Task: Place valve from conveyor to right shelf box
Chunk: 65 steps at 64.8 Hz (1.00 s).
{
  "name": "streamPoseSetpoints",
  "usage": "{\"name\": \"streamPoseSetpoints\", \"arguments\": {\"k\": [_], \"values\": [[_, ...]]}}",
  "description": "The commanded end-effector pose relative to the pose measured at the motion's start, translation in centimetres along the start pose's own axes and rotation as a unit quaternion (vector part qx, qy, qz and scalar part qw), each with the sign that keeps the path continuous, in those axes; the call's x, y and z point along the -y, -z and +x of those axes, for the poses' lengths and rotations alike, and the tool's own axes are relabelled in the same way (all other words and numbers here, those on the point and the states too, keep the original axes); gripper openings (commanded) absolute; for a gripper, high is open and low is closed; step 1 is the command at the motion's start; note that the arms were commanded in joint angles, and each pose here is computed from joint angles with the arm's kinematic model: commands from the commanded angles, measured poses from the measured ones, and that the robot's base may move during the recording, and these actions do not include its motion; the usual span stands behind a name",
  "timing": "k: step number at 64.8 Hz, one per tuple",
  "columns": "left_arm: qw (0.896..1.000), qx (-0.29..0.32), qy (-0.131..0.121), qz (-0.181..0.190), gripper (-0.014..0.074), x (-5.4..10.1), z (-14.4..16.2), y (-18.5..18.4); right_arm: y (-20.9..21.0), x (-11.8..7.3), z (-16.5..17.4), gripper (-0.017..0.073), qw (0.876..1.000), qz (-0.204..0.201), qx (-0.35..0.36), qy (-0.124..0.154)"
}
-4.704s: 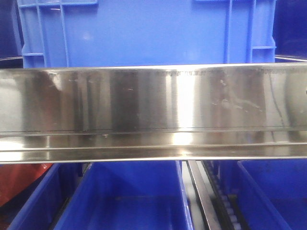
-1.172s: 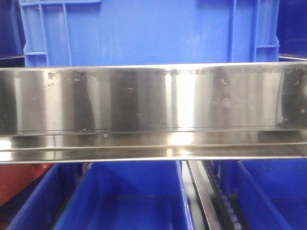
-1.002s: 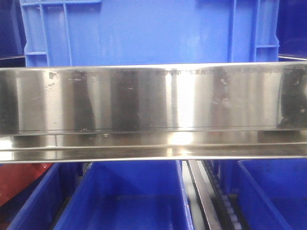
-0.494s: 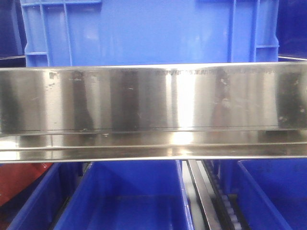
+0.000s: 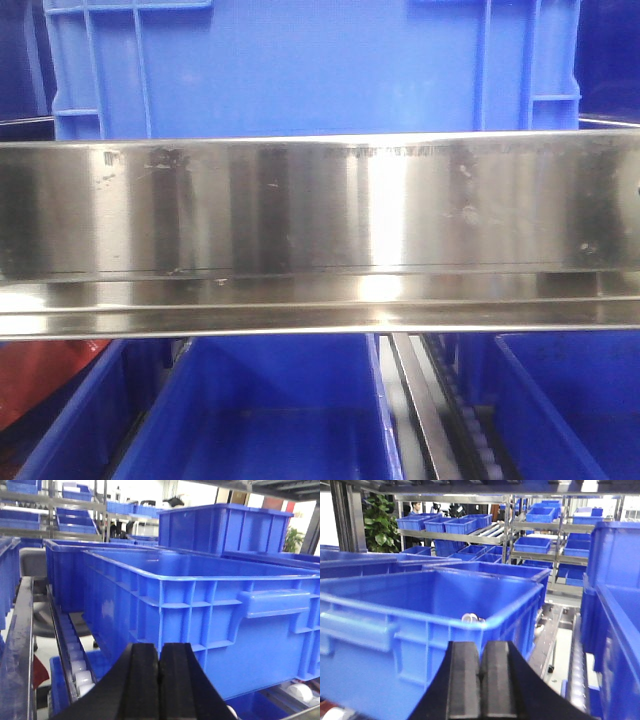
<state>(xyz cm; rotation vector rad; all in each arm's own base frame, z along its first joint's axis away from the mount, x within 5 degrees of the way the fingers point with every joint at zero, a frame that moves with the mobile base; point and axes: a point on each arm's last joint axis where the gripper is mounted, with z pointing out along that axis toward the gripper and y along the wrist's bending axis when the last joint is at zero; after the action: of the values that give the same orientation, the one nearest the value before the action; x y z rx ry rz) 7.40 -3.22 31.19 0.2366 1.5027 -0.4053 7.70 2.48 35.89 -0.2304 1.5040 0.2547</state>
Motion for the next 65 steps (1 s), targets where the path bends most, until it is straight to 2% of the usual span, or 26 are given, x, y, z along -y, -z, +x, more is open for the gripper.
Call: {"name": "streamPoseSetpoints", "arguments": {"k": [1,10,32,40,46,52,65], "values": [[1.0,0.022,0.003,0.004,-0.0111,0.0,-0.2,0.7,1.2,0.0,0.0,-0.016,1.0,0.003,0.006,0.001],[0.999,0.042,0.003,0.004,-0.0111,0.1,-0.6,1.2,1.9,0.0,-0.2,-0.016,1.0,0.003,0.019,0.001],[0.999,0.042,0.003,0.004,-0.0111,0.1,-0.6,1.2,2.0,0.0,-0.2,-0.016,1.0,0.003,0.02,0.001],[0.999,0.042,0.003,0.004,-0.0111,0.1,-0.6,1.2,1.7,0.1,0.8,-0.016,1.0,0.004,0.011,0.001],[0.999,0.042,0.003,0.004,-0.0111,0.1,-0.6,1.2,1.4,0.5,3.0,-0.016,0.999,0.033,0.022,0.003],[0.999,0.042,0.003,0.004,-0.0111,0.1,-0.6,1.2,1.4,1.1,6.0,-0.016,0.997,0.076,0.026,-0.01],[0.999,0.043,0.003,0.004,-0.0111,0.1,-0.6,1.2,2.3,2.1,10.8,-0.016,0.988,0.154,0.004,-0.01]]}}
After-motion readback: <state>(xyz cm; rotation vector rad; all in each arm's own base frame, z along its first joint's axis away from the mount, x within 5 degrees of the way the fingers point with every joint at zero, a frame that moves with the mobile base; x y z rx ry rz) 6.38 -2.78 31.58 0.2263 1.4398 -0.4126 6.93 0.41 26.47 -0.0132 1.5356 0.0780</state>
